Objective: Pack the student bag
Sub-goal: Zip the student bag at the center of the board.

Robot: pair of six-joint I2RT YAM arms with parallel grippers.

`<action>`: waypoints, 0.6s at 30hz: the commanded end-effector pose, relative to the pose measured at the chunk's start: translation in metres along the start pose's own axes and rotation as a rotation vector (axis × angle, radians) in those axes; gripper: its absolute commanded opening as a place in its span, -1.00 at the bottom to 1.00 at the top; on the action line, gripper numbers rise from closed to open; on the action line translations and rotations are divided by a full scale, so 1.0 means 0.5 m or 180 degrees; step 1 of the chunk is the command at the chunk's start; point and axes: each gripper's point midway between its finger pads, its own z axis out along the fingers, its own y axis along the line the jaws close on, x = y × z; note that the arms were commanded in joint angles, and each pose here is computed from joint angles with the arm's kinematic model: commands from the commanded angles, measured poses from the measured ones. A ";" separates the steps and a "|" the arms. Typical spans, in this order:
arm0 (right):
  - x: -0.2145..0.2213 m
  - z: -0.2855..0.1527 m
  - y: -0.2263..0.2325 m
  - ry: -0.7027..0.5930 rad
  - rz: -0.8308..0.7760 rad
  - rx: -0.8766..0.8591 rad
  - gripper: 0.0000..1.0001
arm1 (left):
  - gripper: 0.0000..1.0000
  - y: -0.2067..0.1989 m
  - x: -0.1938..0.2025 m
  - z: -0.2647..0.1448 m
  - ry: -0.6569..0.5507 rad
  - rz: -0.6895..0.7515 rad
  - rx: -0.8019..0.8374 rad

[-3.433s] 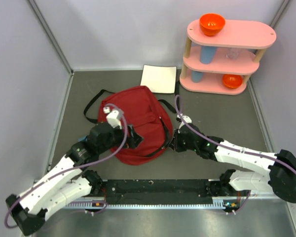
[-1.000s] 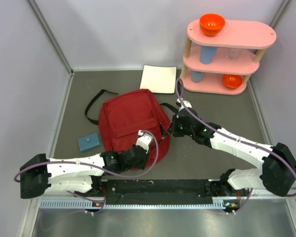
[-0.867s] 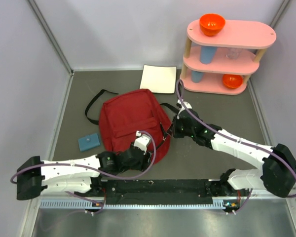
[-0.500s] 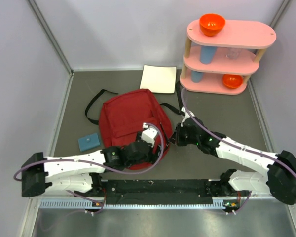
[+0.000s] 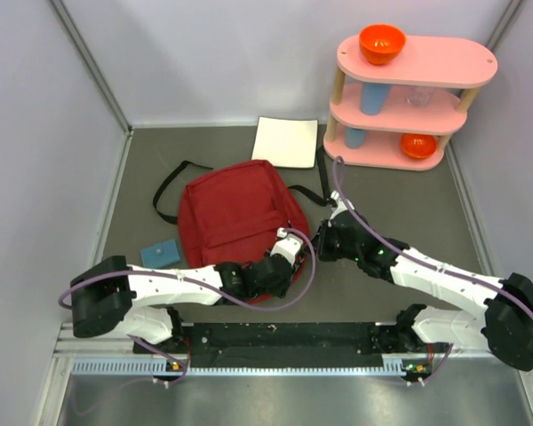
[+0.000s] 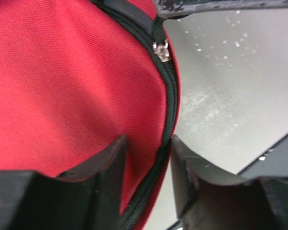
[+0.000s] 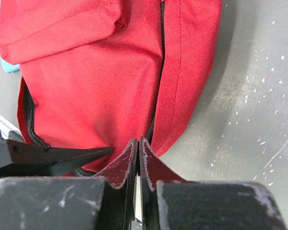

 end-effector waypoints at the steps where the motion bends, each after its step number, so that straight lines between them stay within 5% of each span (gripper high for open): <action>1: -0.036 -0.014 0.022 -0.0217 -0.0002 -0.0071 -1.00 | -0.20 -0.005 -0.026 0.008 -0.0090 -0.0084 -0.0095; 7: -0.038 -0.007 0.024 -0.0200 -0.0026 -0.0061 -1.00 | -1.00 0.000 -0.024 0.003 -0.0077 -0.0080 -0.0119; 18: -0.072 0.024 0.047 -0.0230 -0.0105 -0.0026 -1.00 | -1.00 0.029 0.028 -0.046 -0.0122 -0.0449 0.0003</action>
